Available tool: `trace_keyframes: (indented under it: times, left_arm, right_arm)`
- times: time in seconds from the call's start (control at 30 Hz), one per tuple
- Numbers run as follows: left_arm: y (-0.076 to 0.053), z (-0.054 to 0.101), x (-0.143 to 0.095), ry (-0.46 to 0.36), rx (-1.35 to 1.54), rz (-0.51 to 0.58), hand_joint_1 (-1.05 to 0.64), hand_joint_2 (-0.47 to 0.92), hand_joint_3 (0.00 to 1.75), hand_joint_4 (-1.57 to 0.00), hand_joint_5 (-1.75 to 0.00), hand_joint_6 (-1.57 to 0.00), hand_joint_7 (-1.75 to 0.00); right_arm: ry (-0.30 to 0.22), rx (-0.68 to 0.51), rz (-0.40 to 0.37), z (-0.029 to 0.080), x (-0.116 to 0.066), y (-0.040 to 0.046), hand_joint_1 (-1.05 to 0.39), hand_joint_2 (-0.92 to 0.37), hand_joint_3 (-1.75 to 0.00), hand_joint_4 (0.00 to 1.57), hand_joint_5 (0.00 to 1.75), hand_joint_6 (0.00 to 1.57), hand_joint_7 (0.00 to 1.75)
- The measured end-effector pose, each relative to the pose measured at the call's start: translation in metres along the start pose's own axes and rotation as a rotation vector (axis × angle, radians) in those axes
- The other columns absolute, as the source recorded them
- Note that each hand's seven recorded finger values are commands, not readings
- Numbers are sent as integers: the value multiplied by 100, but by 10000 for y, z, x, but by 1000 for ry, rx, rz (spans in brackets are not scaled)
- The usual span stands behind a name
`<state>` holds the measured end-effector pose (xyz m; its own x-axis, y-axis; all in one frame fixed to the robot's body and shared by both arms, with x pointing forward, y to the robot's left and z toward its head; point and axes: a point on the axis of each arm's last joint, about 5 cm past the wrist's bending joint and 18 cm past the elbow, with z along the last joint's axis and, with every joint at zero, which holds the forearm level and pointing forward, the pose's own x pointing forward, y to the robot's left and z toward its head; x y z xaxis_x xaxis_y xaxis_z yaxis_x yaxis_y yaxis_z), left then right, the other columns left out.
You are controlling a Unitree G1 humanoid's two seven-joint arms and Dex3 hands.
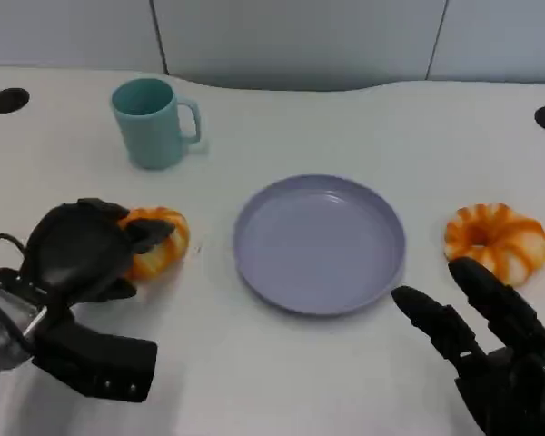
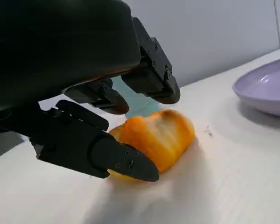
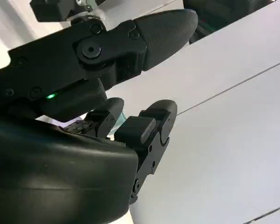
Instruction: Grasp the bread from the table and place it into the plate.
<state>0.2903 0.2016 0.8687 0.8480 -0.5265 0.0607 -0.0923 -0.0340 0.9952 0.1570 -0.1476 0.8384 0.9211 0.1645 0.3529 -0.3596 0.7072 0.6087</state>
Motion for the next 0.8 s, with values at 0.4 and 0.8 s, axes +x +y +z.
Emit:
trace_keyframes:
  times: [0.4, 0.8]
  left_arm:
    - [123, -5, 188, 54, 57, 0, -36, 86, 0, -68, -7, -62, -1]
    - [147, 29, 274, 152, 42, -153, -29, 83, 1, -76, -8, -61, -2]
  right_arm:
    - [-4, -4, -2, 9, 19, -14, -60, -92, -7, 61, 40, 74, 0]
    - [-6, -7, -14, 21, -27, -16, -60, -92, -8, 60, 41, 74, 0]
